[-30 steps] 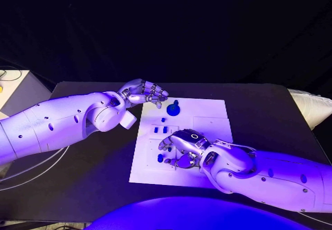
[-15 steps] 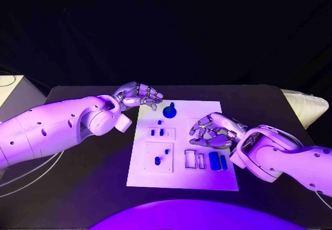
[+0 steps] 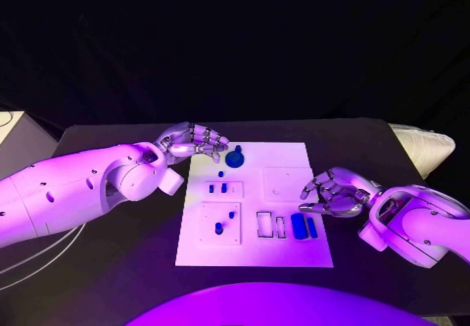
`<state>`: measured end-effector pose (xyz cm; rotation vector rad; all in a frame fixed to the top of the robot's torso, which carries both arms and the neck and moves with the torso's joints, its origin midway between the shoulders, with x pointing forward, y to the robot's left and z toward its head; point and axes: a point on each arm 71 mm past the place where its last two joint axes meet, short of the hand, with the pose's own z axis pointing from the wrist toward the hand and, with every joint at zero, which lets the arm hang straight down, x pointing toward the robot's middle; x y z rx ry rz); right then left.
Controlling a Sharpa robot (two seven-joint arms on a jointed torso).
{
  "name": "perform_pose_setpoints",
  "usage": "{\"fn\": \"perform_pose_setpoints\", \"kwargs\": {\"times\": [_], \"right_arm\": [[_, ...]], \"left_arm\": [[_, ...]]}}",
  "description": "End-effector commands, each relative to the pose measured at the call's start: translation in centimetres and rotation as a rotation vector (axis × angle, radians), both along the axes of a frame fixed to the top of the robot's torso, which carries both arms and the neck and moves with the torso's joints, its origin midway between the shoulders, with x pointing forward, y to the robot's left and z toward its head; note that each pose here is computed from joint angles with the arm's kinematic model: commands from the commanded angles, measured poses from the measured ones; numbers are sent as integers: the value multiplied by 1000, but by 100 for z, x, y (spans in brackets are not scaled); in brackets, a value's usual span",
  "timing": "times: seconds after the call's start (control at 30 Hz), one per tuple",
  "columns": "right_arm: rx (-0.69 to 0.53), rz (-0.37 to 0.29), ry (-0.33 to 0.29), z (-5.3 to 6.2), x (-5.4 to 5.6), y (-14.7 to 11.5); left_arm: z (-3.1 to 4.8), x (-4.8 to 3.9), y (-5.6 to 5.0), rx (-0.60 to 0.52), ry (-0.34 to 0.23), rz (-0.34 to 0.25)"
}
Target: Assemble the parts on the task board
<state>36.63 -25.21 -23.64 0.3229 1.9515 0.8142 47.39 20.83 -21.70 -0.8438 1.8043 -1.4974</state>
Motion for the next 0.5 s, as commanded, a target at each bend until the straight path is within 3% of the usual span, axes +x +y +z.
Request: {"fn": "perform_pose_setpoints", "kwargs": {"times": [0.03, 0.2, 0.5], "right_arm": [[-125, -20, 46, -84, -50, -64], [-169, -39, 72, -182, -127, -75], [-234, -77, 54, -277, -138, -59]], "left_arm": [[7, -23, -22, -27, 8, -1], [13, -51, -46, -32, 10, -9], [19, -77, -66, -36, 14, -16]]}}
